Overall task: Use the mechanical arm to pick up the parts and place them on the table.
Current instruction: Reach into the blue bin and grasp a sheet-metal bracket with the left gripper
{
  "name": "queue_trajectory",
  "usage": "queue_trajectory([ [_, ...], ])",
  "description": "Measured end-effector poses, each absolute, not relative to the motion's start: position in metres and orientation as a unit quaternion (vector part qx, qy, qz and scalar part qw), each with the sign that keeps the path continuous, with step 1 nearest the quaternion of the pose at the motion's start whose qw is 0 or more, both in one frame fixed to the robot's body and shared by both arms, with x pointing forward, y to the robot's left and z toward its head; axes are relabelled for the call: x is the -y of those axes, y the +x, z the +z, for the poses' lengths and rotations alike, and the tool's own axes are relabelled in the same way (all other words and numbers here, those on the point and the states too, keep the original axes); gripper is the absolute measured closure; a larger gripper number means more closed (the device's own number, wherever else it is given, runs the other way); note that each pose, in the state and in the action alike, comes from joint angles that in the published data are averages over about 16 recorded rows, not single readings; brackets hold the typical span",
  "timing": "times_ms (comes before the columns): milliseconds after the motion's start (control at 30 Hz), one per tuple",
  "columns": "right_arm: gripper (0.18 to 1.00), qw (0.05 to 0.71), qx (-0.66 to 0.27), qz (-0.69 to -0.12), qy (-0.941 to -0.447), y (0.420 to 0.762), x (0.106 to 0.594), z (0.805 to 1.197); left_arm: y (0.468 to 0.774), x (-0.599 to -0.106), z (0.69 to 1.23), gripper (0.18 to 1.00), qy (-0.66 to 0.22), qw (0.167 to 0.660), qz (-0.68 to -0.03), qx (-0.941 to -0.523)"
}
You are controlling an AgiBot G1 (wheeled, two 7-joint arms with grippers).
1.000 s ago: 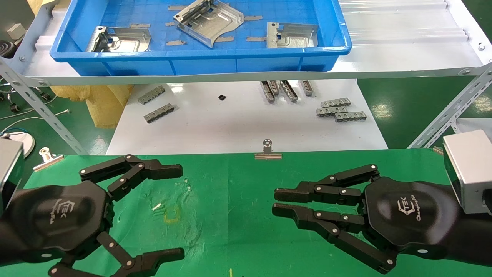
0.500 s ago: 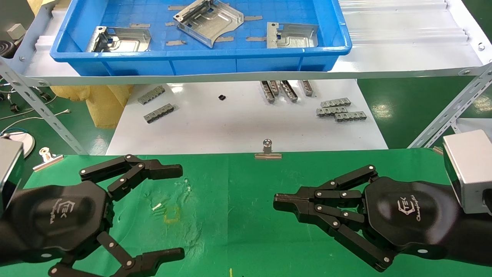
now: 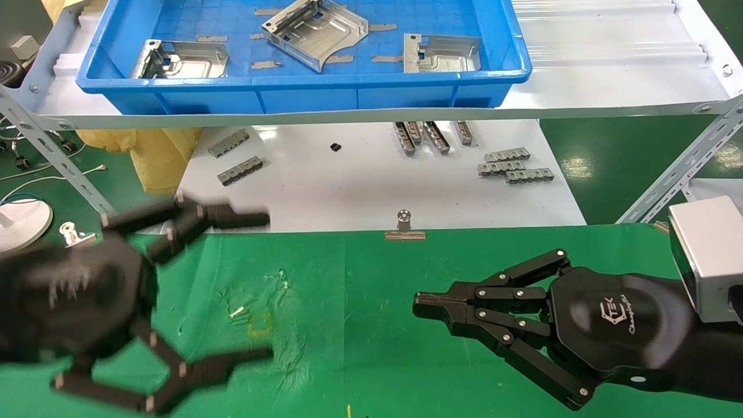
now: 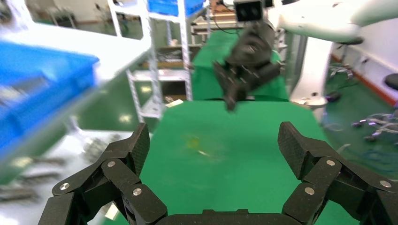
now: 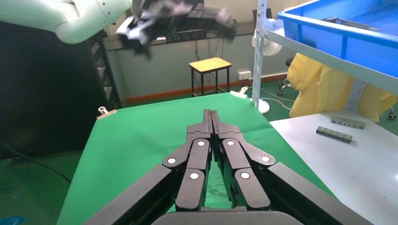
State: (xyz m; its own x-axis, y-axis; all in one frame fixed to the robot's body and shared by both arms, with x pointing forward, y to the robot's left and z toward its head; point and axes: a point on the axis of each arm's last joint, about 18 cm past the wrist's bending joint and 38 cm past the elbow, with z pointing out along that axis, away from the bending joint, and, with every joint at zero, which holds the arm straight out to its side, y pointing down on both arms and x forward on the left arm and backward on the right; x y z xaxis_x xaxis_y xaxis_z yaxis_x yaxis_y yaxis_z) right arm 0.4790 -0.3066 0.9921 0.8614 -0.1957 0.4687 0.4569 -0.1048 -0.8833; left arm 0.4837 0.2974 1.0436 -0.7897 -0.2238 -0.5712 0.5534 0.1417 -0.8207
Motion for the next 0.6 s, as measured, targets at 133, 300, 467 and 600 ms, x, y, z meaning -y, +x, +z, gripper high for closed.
queue_trajectory([
  [133,0.987,0.663,0.093,-0.246,-0.701,0.479,0.307,0.992,0.502,-0.293,1.075,0.184,0.112,0.332,-0.635,-0.688],
  [300,0.987,0.663,0.093,-0.246,-0.701,0.479,0.307,0.992,0.538,-0.284,1.119,0.184,0.087,0.370,-0.626,-0.681],
  [467,0.988,0.663,0.093,-0.246,-0.701,0.479,0.307,0.992,0.581,-0.272,1.162,0.184,0.050,0.401,-0.621,-0.672],
  [600,0.988,0.663,0.093,-0.246,-0.701,0.479,0.307,0.992,0.616,-0.261,1.193,0.184,0.005,0.433,-0.619,-0.655],
])
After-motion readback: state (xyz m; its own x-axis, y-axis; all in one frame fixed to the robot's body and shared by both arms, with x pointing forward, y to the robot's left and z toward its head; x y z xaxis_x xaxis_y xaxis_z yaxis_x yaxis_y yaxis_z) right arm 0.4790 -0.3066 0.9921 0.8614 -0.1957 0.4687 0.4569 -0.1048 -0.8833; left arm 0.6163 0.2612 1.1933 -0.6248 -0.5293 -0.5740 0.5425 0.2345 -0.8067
